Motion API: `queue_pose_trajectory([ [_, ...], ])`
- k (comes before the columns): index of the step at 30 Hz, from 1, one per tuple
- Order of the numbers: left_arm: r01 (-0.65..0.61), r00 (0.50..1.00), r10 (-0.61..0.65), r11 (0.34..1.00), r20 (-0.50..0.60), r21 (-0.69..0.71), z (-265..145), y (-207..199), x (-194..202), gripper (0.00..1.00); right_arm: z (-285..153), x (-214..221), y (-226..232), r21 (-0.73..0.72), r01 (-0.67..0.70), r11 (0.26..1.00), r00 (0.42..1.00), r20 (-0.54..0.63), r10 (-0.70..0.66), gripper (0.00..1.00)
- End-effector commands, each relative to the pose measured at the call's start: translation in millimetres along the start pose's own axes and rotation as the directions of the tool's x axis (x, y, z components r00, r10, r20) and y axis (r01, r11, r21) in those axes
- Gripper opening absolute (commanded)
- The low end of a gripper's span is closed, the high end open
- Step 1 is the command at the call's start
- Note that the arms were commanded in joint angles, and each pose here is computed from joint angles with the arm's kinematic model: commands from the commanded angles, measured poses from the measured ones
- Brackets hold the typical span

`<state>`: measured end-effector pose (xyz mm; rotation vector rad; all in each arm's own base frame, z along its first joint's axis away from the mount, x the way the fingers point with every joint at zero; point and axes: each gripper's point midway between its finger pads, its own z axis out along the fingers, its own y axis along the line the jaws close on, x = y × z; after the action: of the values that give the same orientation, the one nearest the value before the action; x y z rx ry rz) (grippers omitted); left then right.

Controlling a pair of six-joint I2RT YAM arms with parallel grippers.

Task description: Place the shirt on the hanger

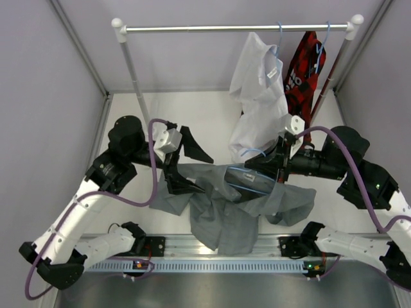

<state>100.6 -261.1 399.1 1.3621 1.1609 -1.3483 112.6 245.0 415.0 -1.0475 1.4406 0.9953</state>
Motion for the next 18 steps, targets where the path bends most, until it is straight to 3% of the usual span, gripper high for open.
queue_pose_trajectory([
  [1, -0.079, 0.997, 0.078, 0.994, 0.016, 0.082, 17, -4, -9, 0.9, -6, -13, 6, -0.034, 0.052, 0.998, 0.998, 0.04, -0.05, 0.0],
  [13, -0.033, 0.998, 0.035, 0.998, -0.044, 0.046, 44, 21, 18, 0.63, -10, -13, 14, -0.076, 0.083, 0.994, 0.996, 0.05, -0.08, 0.0],
  [14, -0.034, 0.998, 0.036, 0.999, -0.045, 0.042, 44, 22, 18, 0.58, -10, -12, 16, -0.087, 0.085, 0.993, 0.996, 0.049, -0.081, 0.0],
  [16, -0.034, 0.998, 0.035, 0.999, -0.047, 0.042, 45, 22, 19, 0.32, -10, -11, 16, -0.09, 0.088, 0.992, 0.995, 0.049, -0.084, 0.0],
  [18, -0.025, 0.998, 0.028, 0.999, -0.052, 0.047, 46, 23, 22, 0.3, -9, -7, 15, -0.088, 0.088, 0.992, 0.996, 0.041, -0.085, 0.0],
])
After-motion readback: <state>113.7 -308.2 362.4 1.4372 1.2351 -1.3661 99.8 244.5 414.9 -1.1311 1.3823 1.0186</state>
